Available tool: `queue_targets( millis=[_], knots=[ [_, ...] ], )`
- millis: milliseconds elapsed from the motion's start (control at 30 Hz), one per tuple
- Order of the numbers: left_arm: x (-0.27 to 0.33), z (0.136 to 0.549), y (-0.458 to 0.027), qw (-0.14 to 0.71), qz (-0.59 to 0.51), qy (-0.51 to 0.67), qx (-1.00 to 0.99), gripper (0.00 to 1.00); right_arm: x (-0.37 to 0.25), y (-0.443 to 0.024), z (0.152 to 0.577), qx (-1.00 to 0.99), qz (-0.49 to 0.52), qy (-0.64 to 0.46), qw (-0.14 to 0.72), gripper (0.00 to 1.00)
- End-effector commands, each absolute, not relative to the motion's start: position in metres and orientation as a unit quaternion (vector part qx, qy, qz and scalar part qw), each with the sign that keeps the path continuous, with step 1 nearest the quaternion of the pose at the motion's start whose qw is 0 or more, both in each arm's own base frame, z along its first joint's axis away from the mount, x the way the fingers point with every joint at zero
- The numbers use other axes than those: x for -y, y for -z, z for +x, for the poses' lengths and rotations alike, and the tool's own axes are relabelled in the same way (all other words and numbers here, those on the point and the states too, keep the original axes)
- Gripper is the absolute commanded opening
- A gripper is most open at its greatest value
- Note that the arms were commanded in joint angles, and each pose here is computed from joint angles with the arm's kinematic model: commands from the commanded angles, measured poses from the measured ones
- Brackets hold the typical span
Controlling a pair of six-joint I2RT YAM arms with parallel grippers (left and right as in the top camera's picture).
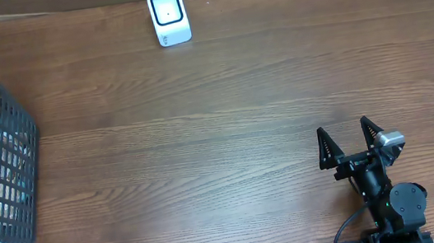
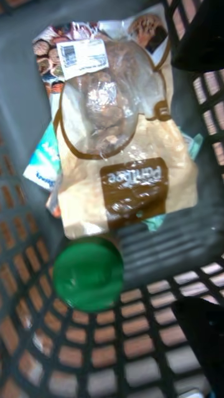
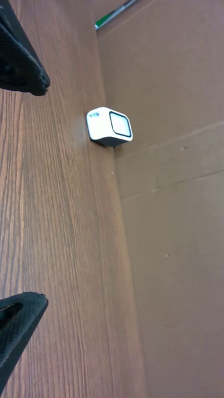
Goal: Scan the item barcode
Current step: 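Lower the left gripper into the basket and grasp the brown-white snack bag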
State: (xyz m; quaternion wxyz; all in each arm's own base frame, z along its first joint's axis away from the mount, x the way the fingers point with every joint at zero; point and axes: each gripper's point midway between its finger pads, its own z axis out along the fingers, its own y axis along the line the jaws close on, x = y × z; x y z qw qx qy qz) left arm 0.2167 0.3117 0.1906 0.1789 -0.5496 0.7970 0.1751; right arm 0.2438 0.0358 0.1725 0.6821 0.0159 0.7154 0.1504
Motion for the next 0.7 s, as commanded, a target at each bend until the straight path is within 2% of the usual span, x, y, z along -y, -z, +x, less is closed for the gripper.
queue_targets(
  millis=[0, 267, 667],
  knots=[
    [-0.314, 0.232, -0.156, 0.154, -0.5, -0.145, -0.84, 1.0, -0.034, -0.168, 0.245, -0.718, 0.023, -0.151, 0.68, 1.0],
    [-0.317, 0.246, -0.086, 0.091, -0.495, -0.1, -0.858, 0.99, -0.034, -0.168, 0.245, -0.718, 0.023, -0.151, 0.68, 1.0],
    [-0.316, 0.245, -0.054, 0.056, -0.495, -0.088, -0.863, 1.0, -0.034, -0.168, 0.245, -0.718, 0.023, -0.151, 0.68, 1.0]
  ],
)
